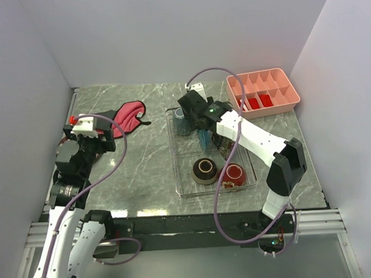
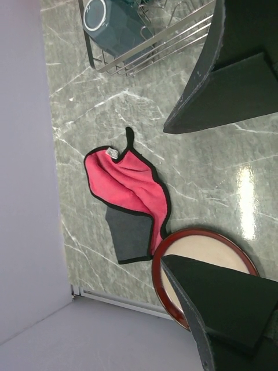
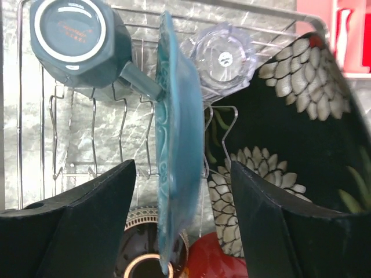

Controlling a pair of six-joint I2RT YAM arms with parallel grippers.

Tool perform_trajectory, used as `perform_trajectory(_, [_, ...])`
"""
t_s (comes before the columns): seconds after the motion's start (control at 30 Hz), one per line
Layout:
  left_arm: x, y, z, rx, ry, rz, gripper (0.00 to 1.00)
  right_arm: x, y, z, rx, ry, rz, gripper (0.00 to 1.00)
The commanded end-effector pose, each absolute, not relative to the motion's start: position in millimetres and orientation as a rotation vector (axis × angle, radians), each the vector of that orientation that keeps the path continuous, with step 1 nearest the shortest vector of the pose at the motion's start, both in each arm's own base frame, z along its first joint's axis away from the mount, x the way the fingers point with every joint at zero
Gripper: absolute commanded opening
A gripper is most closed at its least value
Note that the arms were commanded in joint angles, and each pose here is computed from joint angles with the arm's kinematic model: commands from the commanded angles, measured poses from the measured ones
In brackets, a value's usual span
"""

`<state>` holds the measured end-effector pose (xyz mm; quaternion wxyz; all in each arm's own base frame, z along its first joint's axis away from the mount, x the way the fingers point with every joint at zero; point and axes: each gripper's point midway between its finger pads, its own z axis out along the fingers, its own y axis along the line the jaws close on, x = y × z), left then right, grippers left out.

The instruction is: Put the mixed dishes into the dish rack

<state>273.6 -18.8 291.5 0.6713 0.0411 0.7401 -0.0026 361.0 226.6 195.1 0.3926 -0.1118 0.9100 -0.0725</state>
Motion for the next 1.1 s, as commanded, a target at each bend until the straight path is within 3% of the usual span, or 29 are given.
perform_trajectory(0.0, [283.1,-12.7,295.0,0.101,1.678,0.045,0.92,360.7,216.8,278.5,-0.214,2.136,-0.11,0.76])
perform_trajectory(0.17, [291.6,-1.6,269.2,0.161,1.805,0.155,0.93,353.2,206.9,316.6,-0.192,2.055,-0.069,0.79])
perform_trajectory(0.3, [290.5,11.3,248.5,0.225,1.885,0.259,0.94,342.3,191.6,340.4,-0.139,1.987,-0.035,0.88])
perform_trajectory(0.5, [286.1,46.7,217.1,0.23,2.067,0.353,0.93,324.9,184.6,343.0,-0.181,1.943,0.04,1.0])
perform_trajectory(0.6, [281.3,70.4,201.2,0.206,2.177,0.369,0.91,315.9,199.5,343.4,-0.277,1.935,0.142,1.0])
perform_trajectory(0.73, [278.2,81.3,158.3,0.24,2.354,0.37,0.83,311.6,216.3,352.3,-0.348,1.858,0.255,1.0])
perform_trajectory(1.07, [308.7,86.0,89.3,0.28,2.507,0.303,0.64,314.2,237.5,366.9,-0.347,1.831,0.367,1.0])
